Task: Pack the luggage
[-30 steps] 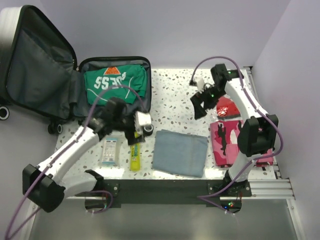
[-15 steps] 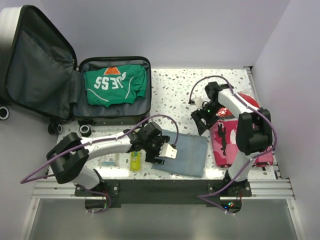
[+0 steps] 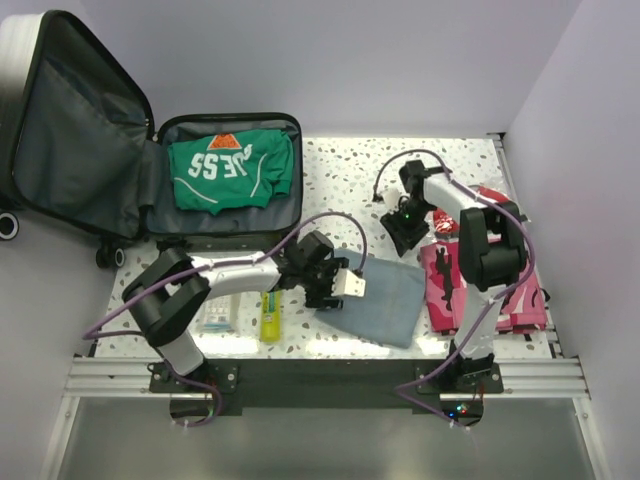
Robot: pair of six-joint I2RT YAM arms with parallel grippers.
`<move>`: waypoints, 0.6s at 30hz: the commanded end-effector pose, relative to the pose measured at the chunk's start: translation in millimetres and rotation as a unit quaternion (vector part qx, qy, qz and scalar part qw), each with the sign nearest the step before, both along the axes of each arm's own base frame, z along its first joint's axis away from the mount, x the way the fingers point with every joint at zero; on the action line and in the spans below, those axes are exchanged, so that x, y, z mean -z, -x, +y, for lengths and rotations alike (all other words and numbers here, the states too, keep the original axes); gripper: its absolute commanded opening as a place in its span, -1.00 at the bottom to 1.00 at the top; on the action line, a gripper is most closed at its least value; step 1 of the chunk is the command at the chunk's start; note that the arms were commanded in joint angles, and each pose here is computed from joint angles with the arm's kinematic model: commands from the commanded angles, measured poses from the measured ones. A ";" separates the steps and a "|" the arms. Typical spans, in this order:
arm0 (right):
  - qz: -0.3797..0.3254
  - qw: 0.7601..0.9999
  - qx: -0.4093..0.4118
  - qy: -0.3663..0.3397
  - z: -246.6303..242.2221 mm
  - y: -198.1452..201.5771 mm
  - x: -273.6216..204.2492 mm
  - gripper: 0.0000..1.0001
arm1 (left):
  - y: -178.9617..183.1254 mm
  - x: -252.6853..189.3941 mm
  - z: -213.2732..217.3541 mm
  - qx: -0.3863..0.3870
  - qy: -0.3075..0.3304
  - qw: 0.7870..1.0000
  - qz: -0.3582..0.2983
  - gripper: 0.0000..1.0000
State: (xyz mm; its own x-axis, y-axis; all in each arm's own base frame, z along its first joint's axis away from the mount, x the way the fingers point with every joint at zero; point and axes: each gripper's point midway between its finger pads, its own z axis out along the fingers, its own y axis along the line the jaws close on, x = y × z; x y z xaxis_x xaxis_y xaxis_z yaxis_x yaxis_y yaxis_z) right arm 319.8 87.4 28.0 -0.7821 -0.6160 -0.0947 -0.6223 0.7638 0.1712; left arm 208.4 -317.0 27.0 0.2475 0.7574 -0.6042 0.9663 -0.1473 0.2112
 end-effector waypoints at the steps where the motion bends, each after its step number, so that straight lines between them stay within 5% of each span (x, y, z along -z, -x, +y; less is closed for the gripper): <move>1: -0.077 0.997 0.021 0.011 2.1 -50.3 -10.8 -0.08 | -61.9 5.5 12.9 -0.091 -0.013 0.995 -0.026 0.48; 8: -0.136 0.988 0.044 -0.059 31.9 -93.7 -71.5 0.03 | -56.1 -42.0 -1.1 -0.056 0.038 0.997 -0.025 0.55; 18: -0.043 0.984 0.045 -0.169 52.6 19.2 -116.8 0.08 | 17.7 -44.2 -10.4 0.142 0.051 0.984 -0.098 0.75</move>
